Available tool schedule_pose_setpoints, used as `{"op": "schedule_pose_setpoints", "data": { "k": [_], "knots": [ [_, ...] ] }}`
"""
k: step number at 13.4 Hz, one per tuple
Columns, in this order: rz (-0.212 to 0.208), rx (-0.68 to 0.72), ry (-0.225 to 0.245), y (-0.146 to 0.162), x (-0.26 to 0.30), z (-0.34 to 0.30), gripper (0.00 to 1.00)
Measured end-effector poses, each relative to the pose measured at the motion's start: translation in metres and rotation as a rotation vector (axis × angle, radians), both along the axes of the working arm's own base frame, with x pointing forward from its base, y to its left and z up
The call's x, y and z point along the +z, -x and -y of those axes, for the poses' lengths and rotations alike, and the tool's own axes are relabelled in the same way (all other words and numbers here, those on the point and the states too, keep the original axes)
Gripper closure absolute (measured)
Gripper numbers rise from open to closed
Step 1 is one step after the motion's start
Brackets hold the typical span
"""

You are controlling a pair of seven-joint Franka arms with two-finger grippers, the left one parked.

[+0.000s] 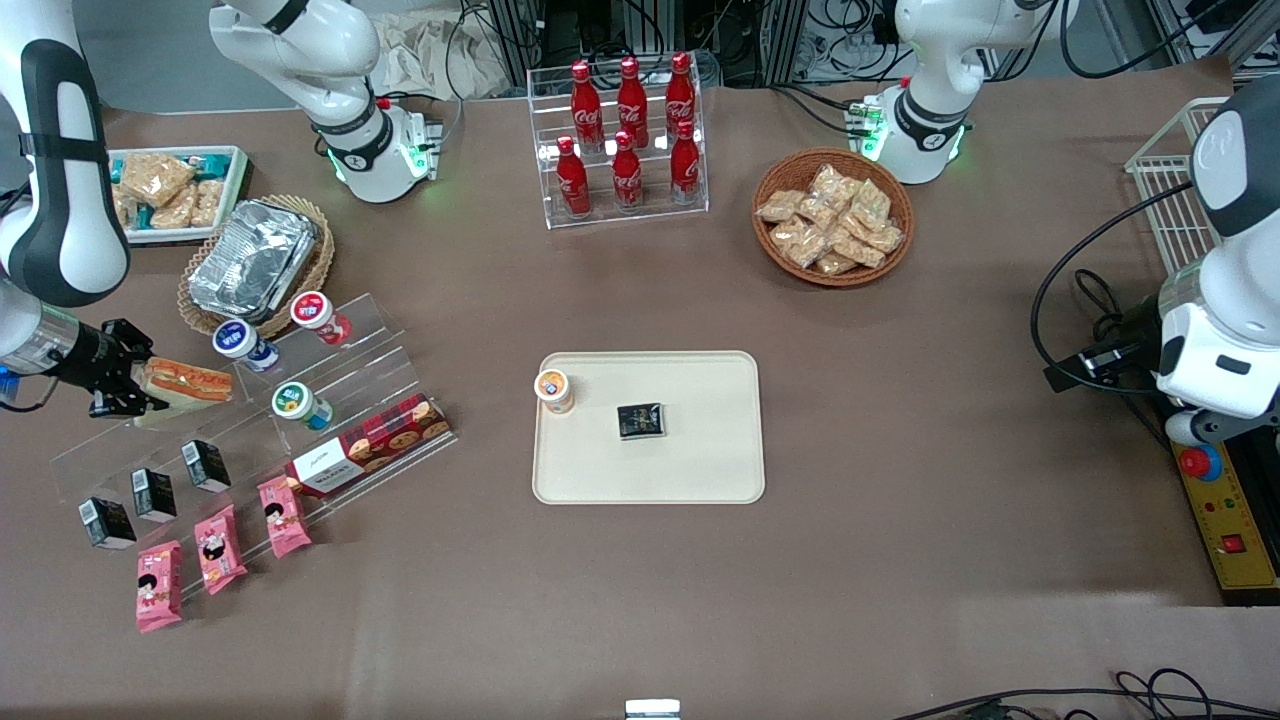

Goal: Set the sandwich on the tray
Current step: 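Close the right gripper on the wrapped triangular sandwich, then lift the sandwich off the stand and carry it over the cream tray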

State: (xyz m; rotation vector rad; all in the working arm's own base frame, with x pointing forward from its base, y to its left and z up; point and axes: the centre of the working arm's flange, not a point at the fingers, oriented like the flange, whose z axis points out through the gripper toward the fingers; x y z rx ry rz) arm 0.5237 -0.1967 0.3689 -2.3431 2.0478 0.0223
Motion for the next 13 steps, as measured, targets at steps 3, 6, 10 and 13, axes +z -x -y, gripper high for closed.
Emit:
{"op": "schedule_pose_setpoints", "data": {
  "k": [3, 6, 10, 13],
  "knots": [
    [0.016, 0.076, 0.006, -0.003, 0.004, -0.004, 0.66],
    [0.063, 0.193, 0.024, -0.009, 0.030, -0.001, 0.74],
    [0.071, 0.309, 0.021, -0.018, 0.096, 0.003, 0.77],
    [0.060, 0.366, 0.011, -0.026, 0.134, -0.009, 0.81]
  ]
}}
